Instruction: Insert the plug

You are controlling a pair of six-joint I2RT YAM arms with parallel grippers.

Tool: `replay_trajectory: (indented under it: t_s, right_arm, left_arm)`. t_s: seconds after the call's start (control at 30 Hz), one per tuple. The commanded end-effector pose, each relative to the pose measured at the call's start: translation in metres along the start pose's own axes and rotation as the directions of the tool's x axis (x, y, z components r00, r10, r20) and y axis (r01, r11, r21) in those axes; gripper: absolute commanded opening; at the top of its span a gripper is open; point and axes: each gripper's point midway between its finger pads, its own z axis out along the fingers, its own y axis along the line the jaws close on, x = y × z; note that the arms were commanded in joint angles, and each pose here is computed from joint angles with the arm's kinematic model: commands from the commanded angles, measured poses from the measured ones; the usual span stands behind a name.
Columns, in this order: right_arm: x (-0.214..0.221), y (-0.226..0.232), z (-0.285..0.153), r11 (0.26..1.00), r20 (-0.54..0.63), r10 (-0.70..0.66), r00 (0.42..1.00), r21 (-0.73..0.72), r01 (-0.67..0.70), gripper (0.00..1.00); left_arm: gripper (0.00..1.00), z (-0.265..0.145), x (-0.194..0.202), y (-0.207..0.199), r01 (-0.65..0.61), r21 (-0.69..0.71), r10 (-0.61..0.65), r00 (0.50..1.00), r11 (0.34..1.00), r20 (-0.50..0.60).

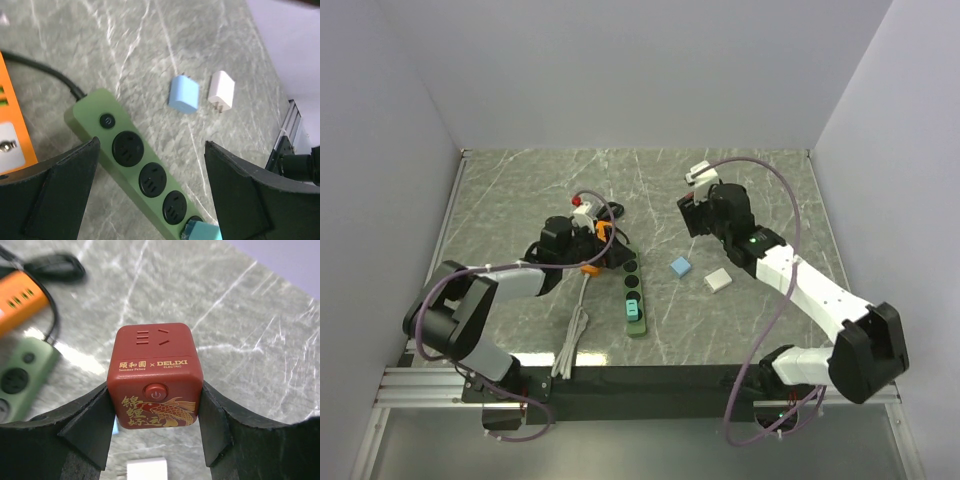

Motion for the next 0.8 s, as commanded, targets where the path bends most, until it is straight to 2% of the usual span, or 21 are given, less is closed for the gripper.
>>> replay_trajectory:
  t_s: [0.0, 0.27, 0.53, 0.77]
  right_arm:
    - [-0.050, -0.006, -0.020, 0.996, 0.195, 0.085, 0.977, 0.012, -0.089, 0.00]
    - [-0.061, 0.001, -0.035, 0.993, 0.237, 0.114, 0.965, -0.044, -0.107, 0.00]
    - [-0.049, 0.001, -0.032, 0.993, 0.201, 0.118, 0.972, -0.027, -0.115, 0.00]
    - [-0.039, 0.009, -0.031, 0.988, 0.160, 0.153, 0.975, -0.061, -0.145, 0.00]
  left_arm:
    - [0.92, 0.009, 0.002, 0.004, 0.043, -0.042, -0.042, 0.999, 0.998, 0.016]
    - [0.92, 0.014, 0.022, 0.019, 0.084, -0.107, -0.085, 0.996, 0.991, -0.005]
    - [0.92, 0.037, 0.036, 0.024, 0.099, -0.066, -0.103, 0.993, 0.993, -0.058]
    - [0.92, 0.056, 0.026, 0.012, 0.084, 0.022, -0.082, 0.995, 0.996, -0.063]
